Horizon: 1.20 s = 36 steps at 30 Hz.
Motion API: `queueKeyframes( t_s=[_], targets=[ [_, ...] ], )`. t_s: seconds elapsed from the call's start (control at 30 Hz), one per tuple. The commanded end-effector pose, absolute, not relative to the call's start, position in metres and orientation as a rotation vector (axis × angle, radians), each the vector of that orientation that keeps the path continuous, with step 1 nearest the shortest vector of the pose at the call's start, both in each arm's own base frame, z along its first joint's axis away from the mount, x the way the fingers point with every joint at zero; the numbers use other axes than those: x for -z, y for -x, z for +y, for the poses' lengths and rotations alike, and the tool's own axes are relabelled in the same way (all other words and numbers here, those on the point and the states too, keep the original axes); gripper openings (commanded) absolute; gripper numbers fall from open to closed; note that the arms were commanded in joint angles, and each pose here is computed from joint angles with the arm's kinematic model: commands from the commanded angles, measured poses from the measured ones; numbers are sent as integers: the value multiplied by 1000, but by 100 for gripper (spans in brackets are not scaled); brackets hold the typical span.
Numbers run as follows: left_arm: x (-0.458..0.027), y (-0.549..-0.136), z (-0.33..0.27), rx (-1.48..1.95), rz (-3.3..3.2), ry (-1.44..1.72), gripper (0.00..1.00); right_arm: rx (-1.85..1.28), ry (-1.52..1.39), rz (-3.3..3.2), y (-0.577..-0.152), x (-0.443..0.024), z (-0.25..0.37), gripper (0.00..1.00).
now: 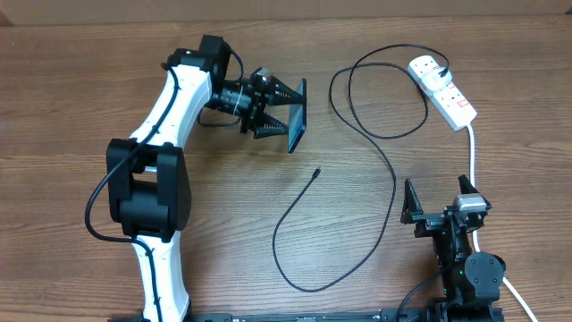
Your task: Plug charger to phone and switch on socket
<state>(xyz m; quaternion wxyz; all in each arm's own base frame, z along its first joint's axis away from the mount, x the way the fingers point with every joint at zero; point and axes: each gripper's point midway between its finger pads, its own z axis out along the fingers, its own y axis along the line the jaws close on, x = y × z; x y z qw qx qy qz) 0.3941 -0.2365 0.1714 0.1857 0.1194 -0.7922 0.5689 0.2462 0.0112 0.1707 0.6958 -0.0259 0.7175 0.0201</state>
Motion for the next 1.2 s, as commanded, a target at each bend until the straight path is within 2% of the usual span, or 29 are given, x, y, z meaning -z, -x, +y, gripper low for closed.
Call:
queueKeyframes(
  t_s=[0.0,1.03,1.1,1.17],
  targets=[
    [-206,-400,-238,-1757,-2074,-326,63,-40,60,1593,-246,-170,11,100],
    [-224,-400,-236,-1746,-1881,-451,63,-42,61,1589,-246,-171,12,100],
    [-224,-401,-237,-1748,-1882,-449,63,-118,128,1552,-244,-179,27,100],
    [-224,-402,-237,-1757,-1890,-436,64,-338,375,1459,-228,-194,77,100]
  ],
)
